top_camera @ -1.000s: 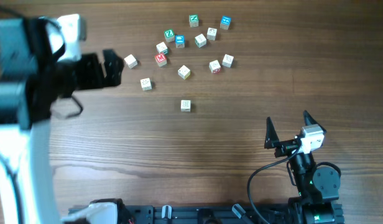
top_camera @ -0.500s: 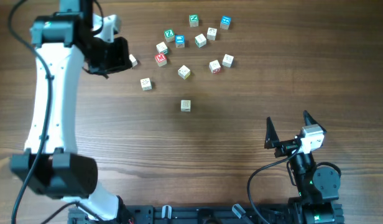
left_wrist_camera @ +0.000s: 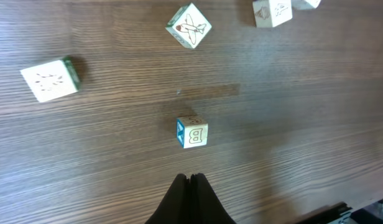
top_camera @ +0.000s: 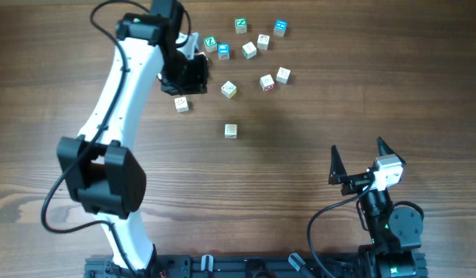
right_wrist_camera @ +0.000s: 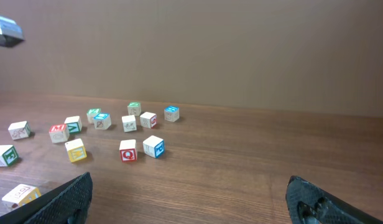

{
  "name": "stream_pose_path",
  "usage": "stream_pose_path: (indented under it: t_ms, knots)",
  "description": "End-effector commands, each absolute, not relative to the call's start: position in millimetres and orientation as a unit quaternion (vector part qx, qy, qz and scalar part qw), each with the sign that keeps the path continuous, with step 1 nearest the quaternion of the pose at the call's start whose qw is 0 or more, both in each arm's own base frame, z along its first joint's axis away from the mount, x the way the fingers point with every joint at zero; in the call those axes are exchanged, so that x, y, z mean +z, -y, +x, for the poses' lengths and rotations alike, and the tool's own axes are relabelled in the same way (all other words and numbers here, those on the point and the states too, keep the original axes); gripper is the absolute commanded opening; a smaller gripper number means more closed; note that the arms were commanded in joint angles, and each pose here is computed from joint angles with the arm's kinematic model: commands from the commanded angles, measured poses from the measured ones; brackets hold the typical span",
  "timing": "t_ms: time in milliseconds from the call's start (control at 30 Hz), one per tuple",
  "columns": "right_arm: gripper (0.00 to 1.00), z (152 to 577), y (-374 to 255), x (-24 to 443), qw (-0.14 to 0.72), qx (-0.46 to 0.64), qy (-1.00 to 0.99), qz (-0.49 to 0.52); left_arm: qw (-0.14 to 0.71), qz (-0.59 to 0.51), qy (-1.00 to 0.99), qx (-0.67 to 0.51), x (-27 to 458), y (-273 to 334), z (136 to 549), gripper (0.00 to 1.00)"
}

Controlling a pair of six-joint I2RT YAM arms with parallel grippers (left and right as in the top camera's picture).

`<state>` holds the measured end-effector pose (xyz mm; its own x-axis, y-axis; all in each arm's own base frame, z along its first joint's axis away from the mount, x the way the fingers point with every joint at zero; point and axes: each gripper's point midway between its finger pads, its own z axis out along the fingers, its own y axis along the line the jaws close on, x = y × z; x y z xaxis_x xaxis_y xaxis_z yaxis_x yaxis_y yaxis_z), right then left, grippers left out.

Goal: Form a tower
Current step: 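Reach the left gripper forward over a white letter block near center, then close the left gripper on the white B block and lift it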

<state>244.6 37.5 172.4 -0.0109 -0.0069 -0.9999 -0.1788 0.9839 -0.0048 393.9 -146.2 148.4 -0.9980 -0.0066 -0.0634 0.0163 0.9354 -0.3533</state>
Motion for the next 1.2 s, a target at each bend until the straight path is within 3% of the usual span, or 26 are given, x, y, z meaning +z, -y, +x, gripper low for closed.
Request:
stream_pose_path:
  t_ms: [0, 700, 867, 933, 1167]
  knots:
    - [1.00, 244, -39, 174, 0.703, 0.061, -0.704, -0.075, 0.011, -0.017, -0.989, -0.147, 125, 156, 393, 0.04]
    - [1.00, 244, -39, 174, 0.703, 0.061, -0.704, -0.075, -0.005, -0.036, -0.997, -0.062, 52, 188, 400, 0.04]
    - [1.00, 244, -39, 174, 0.703, 0.061, -0.704, -0.075, -0.027, -0.025, -0.998, -0.052, 36, 195, 388, 0.27]
    - [1.00, 244, -39, 174, 0.703, 0.061, -0.704, -0.075, -0.036, -0.021, -0.998, -0.048, 30, 197, 384, 0.51]
    - [1.00, 244, -39, 174, 0.703, 0.061, -0.704, -0.075, -0.065, -0.005, -0.997, -0.033, 13, 203, 361, 0.62]
